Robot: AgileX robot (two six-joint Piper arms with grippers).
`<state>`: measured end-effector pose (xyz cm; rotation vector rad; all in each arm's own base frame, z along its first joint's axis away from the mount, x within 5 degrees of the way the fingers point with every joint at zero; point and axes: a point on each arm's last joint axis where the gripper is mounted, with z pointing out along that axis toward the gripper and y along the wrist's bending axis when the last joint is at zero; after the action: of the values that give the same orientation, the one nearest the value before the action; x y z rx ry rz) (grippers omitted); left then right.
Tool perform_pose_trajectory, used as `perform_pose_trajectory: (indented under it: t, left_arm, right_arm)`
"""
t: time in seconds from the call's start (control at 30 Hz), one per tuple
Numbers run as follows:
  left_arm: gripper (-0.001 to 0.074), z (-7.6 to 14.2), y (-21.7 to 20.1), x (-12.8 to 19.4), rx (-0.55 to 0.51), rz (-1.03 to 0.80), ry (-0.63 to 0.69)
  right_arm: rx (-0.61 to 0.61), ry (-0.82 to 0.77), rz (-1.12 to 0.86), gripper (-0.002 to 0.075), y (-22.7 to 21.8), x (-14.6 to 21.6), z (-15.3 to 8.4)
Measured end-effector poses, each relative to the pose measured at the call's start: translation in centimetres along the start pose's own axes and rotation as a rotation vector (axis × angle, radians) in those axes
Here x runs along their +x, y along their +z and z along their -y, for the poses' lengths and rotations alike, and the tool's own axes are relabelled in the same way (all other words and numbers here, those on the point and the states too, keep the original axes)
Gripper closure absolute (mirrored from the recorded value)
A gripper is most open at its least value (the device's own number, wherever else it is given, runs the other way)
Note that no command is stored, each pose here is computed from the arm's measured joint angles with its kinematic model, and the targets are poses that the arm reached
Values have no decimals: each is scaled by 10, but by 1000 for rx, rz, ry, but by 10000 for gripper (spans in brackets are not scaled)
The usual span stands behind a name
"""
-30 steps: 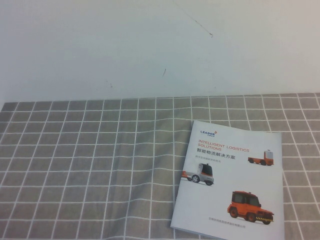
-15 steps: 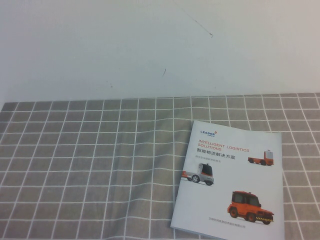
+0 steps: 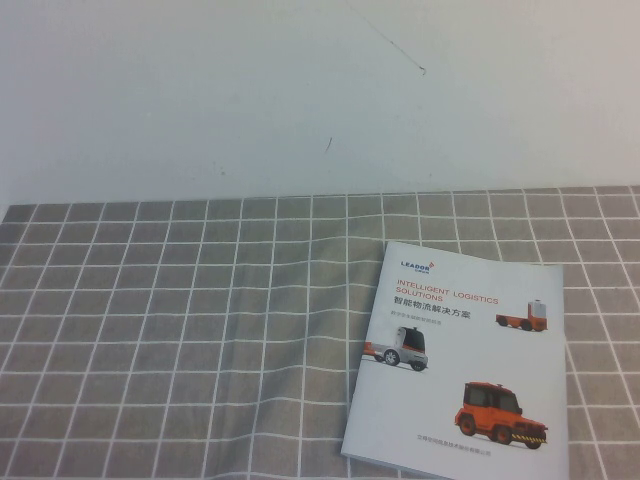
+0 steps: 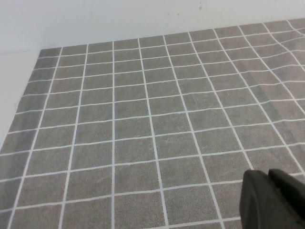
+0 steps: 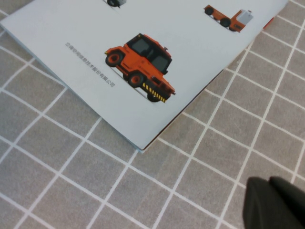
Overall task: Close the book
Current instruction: 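Close the open booklet and leave it lying on the table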
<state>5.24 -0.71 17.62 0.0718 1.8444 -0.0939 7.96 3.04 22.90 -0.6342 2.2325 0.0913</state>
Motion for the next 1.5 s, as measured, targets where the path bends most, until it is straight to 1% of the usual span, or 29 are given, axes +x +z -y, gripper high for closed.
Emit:
perform_pose_trajectory:
  t: [0.77, 0.87, 0.9, 1.0, 1.07, 1.23, 1.37, 1.5]
  left_arm:
    - [738, 0, 0, 0, 1, -3, -1]
    - [738, 0, 0, 0, 2, -3, -2]
    - [738, 0, 0, 0, 2, -4, -3]
    - [738, 0, 0, 0, 3, -4, -4]
    - [738, 0, 0, 0, 3, -4, -4]
    - [738, 0, 0, 0, 3, -4, -4]
    - [738, 0, 0, 0, 3, -4, -4]
    - [738, 0, 0, 0, 3, -4, -4]
  right_arm:
    - [8, -11, -2, 729, 0, 1, 1]
    - [66, -64, 0, 729, -2, 4, 5]
    - [104, -76, 11, 729, -4, 6, 8]
    - [181, -42, 65, 729, -10, 10, 13]
    - [253, -11, 122, 729, -16, 15, 16]
    - [396, 80, 261, 729, -17, 35, 16]
    - [437, 145, 319, 729, -5, 55, 12]
    - [416, 191, 312, 729, 11, 73, 8]
